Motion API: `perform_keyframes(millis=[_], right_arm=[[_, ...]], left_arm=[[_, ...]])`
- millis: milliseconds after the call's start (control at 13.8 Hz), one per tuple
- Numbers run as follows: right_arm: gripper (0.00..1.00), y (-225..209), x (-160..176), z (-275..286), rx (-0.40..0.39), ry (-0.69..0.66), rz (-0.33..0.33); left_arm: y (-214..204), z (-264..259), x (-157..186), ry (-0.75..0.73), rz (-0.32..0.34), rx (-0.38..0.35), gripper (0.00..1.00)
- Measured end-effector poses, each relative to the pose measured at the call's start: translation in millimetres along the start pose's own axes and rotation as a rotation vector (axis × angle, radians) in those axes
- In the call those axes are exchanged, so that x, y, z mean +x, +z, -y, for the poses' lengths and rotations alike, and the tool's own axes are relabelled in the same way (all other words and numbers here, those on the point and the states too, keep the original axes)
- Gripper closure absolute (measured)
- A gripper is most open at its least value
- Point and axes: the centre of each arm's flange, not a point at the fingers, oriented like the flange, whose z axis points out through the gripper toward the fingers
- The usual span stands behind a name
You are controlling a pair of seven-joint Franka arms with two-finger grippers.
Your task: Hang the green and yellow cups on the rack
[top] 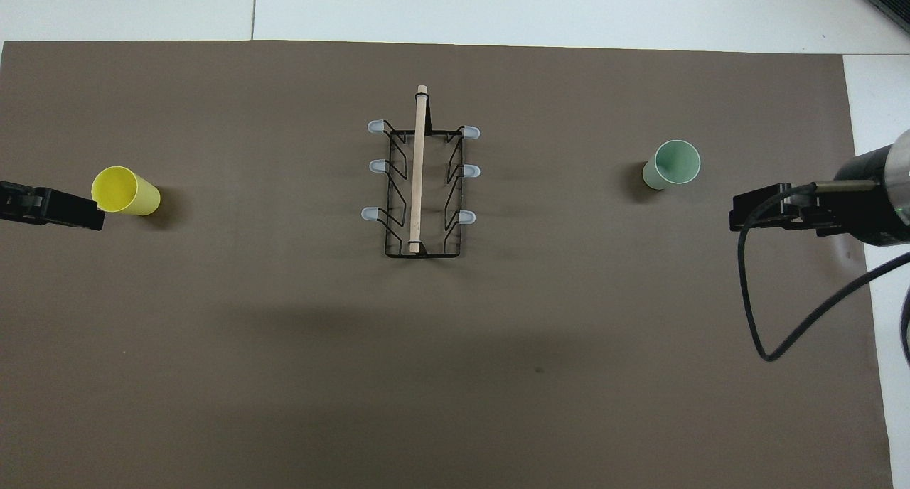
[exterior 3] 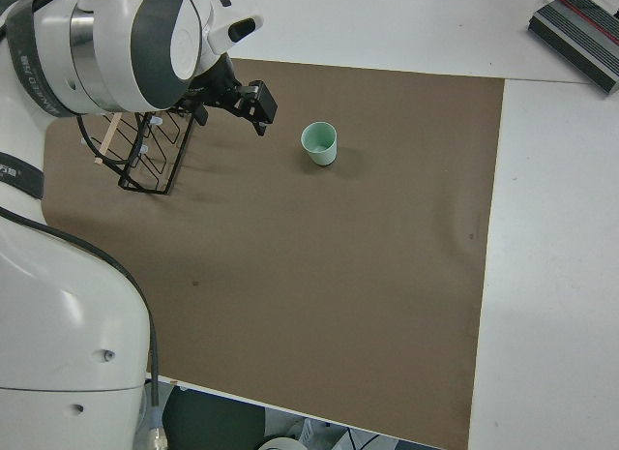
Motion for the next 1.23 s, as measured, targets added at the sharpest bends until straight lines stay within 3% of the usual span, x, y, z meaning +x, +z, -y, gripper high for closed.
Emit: perform_keyframes(millis=[871,1233], right_arm=[[0.0,3,0,-4,-0.005,0.007,0.011],[0.0,38,20,-8,-0.077,0.004,0.06]], left_arm=[[0,2,-1,-0.004,0.003,-0.001,0.0],[2,19,-3,-0.048,0.004,-0.022,0.0]])
